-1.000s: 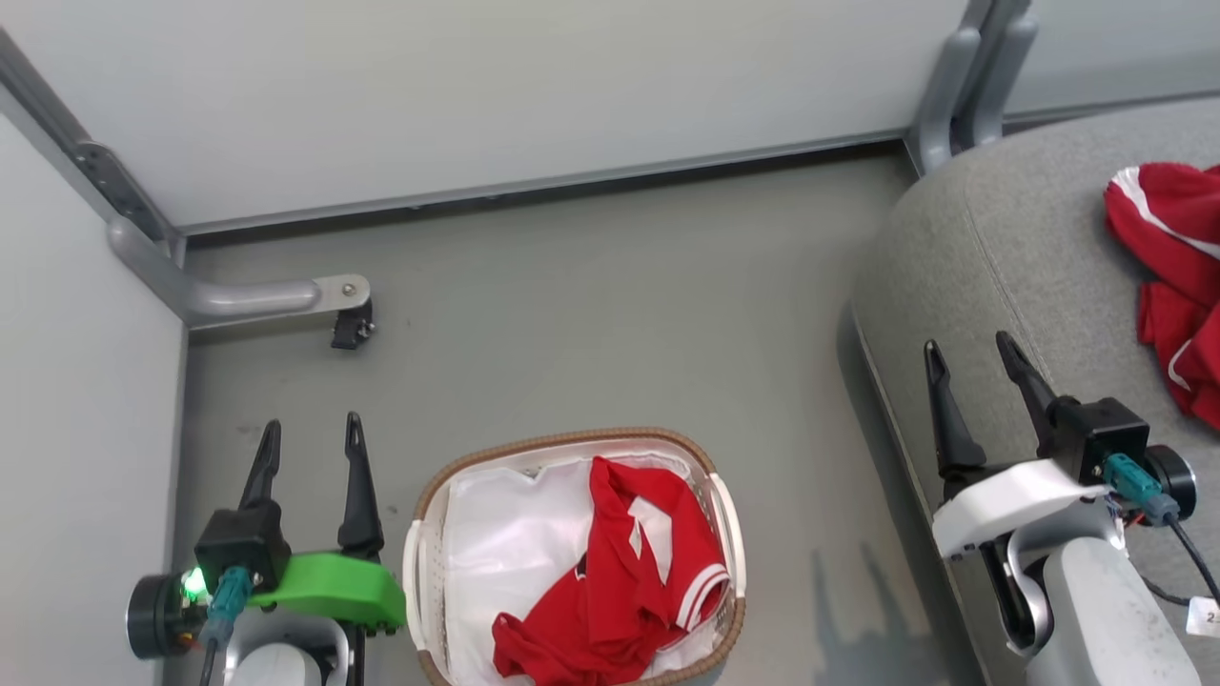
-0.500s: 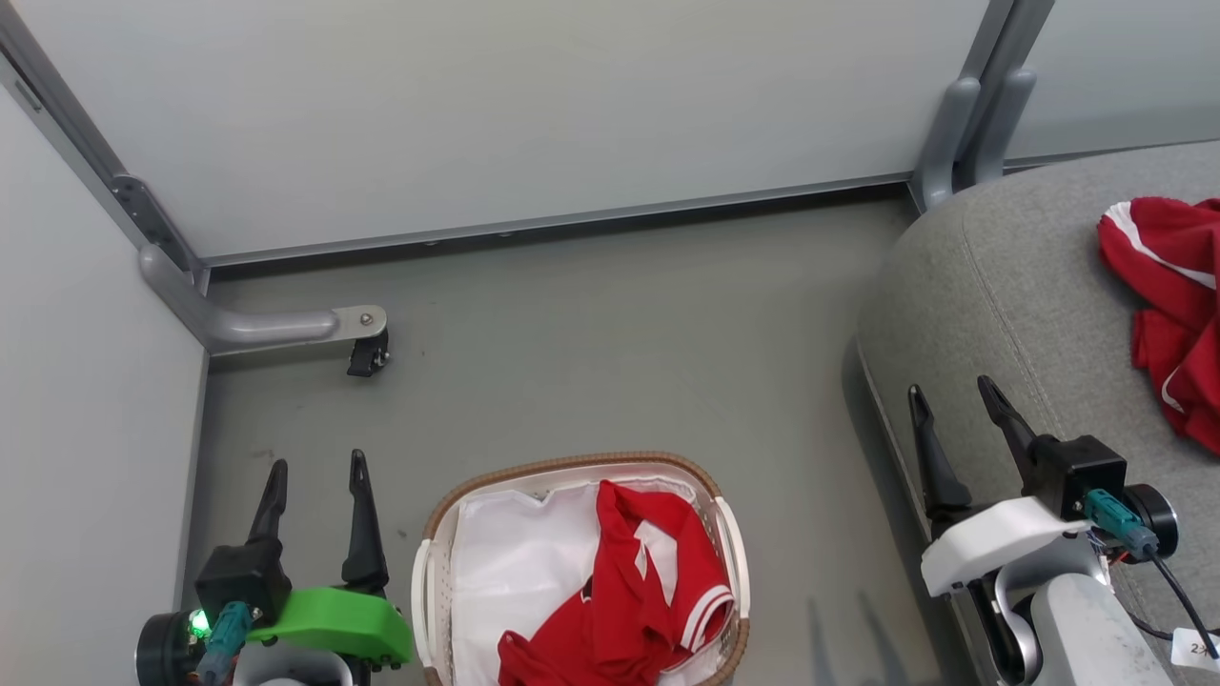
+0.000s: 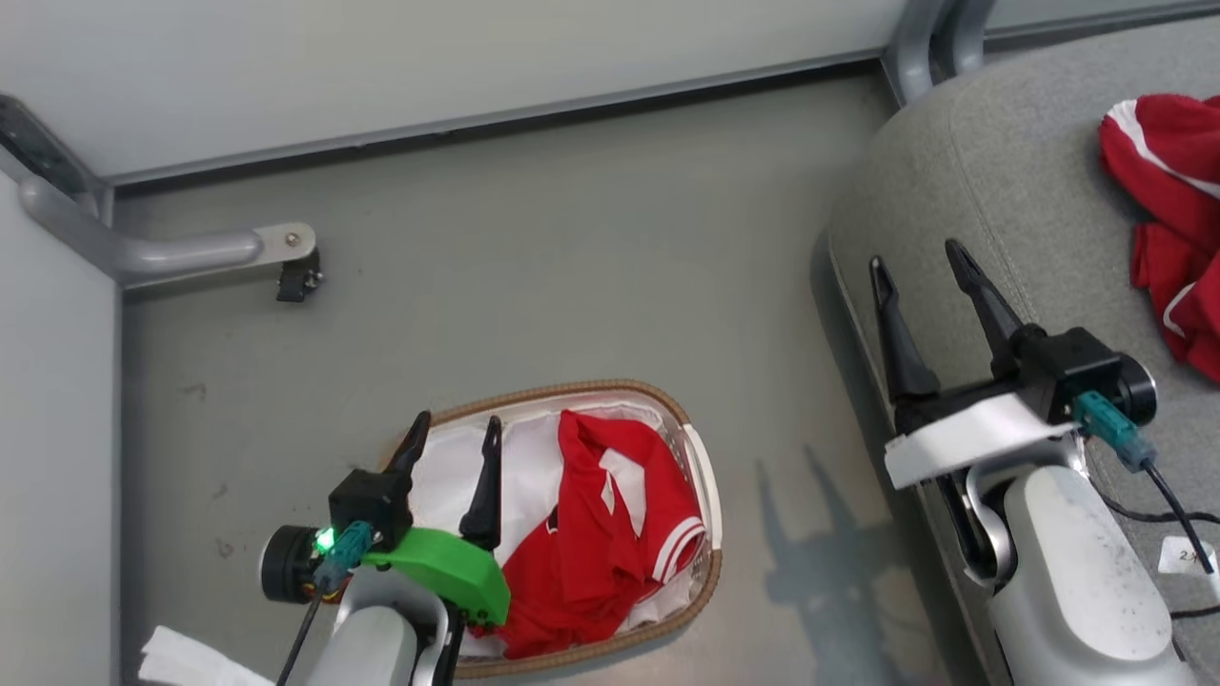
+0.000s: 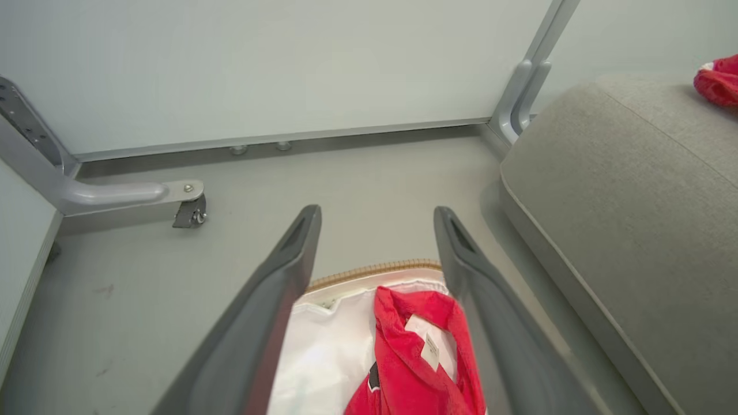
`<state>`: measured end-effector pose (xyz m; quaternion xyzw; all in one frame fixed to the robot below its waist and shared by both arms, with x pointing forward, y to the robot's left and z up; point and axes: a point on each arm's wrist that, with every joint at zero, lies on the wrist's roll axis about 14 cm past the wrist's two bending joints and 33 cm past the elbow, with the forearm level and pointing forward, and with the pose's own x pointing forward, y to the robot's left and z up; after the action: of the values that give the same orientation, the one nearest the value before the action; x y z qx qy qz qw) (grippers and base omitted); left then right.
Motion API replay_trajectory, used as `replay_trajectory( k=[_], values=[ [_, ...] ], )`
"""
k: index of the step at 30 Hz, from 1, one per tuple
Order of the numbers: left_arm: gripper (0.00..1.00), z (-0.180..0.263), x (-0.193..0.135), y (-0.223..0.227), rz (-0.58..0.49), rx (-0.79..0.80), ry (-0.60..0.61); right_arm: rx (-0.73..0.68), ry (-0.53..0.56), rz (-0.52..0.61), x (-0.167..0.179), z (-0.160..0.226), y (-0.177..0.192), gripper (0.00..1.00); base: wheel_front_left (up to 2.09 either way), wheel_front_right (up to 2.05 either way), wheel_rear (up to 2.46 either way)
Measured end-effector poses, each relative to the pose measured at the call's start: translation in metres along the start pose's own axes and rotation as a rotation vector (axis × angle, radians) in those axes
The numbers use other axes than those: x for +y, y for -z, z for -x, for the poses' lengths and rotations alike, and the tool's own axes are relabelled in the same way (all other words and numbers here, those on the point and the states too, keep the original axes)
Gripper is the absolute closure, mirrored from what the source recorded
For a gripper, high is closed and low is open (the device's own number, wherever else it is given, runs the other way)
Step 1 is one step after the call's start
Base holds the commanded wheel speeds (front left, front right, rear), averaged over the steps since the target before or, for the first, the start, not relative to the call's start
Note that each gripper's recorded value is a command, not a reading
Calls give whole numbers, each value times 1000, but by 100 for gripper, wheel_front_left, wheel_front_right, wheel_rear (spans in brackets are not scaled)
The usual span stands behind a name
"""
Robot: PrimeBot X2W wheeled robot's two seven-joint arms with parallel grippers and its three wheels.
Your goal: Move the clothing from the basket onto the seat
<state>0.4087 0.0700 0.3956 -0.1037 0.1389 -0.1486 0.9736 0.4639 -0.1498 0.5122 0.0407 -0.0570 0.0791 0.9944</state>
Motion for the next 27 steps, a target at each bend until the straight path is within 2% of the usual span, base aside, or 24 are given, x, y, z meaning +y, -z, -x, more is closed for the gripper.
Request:
replay_trajectory(
  k=[7, 14, 27],
  values=[
    [0, -37, -21, 58, 0, 191, 105, -24, -3, 8, -8, -22, 3, 0, 0, 0, 0],
    [0, -55, -32, 123, 5, 385, 177, -20, 6, 12, -18, -33, 17, 0, 0, 0, 0],
    [0, -59, -42, 226, 38, 684, 262, 47, 30, 22, -39, -44, 60, 0, 0, 0, 0]
  ],
)
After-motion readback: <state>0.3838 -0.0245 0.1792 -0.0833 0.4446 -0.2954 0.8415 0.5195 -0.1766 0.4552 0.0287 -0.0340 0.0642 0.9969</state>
